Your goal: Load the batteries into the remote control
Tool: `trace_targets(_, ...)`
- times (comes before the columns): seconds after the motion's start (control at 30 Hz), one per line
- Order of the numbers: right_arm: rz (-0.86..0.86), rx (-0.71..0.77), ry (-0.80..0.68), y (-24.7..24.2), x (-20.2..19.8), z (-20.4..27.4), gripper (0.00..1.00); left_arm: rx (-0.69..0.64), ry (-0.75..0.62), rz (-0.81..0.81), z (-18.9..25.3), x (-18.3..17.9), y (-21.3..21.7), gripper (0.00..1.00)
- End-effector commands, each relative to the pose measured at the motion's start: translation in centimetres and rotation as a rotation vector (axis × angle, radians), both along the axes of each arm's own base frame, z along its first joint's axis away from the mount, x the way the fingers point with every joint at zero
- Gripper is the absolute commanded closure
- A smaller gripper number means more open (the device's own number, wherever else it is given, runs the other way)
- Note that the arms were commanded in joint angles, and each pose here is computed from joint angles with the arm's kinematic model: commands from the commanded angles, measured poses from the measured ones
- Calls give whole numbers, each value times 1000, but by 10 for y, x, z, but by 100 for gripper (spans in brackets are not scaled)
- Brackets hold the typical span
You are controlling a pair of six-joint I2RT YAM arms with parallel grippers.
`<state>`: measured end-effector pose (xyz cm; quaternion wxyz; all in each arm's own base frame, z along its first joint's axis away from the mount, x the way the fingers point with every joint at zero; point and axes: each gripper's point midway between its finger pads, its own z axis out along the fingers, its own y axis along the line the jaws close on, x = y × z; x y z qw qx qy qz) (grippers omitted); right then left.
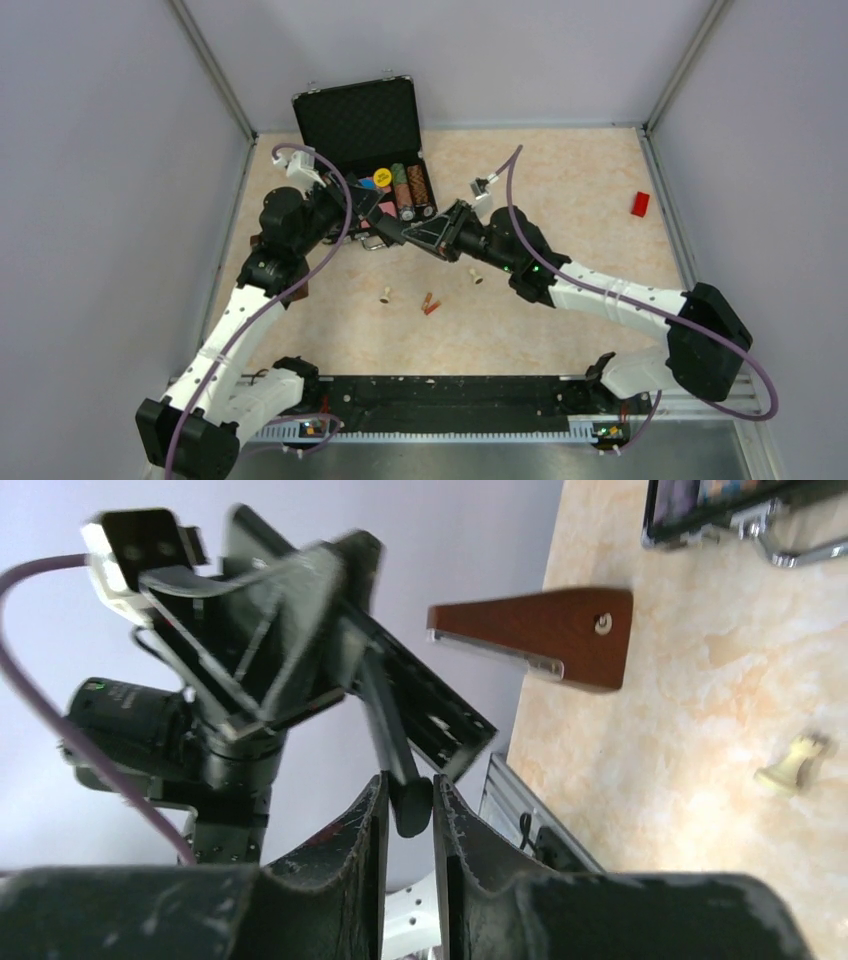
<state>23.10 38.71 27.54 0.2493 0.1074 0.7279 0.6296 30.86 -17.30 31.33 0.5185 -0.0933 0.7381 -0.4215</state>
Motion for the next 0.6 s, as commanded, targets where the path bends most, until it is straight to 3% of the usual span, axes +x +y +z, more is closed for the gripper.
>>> trace_targets(0.0, -187, 45, -168, -32, 21, 46, 100, 49, -7, 20, -10, 5, 4, 100)
trace_targets(0.23, -288, -80, -197, -58, 31, 34, 100, 121, 62, 101, -51, 13, 18, 100)
trace_targets(0.57, -362, -425, 81, -95, 39, -107, 100, 141, 81, 98, -63, 10, 20, 100)
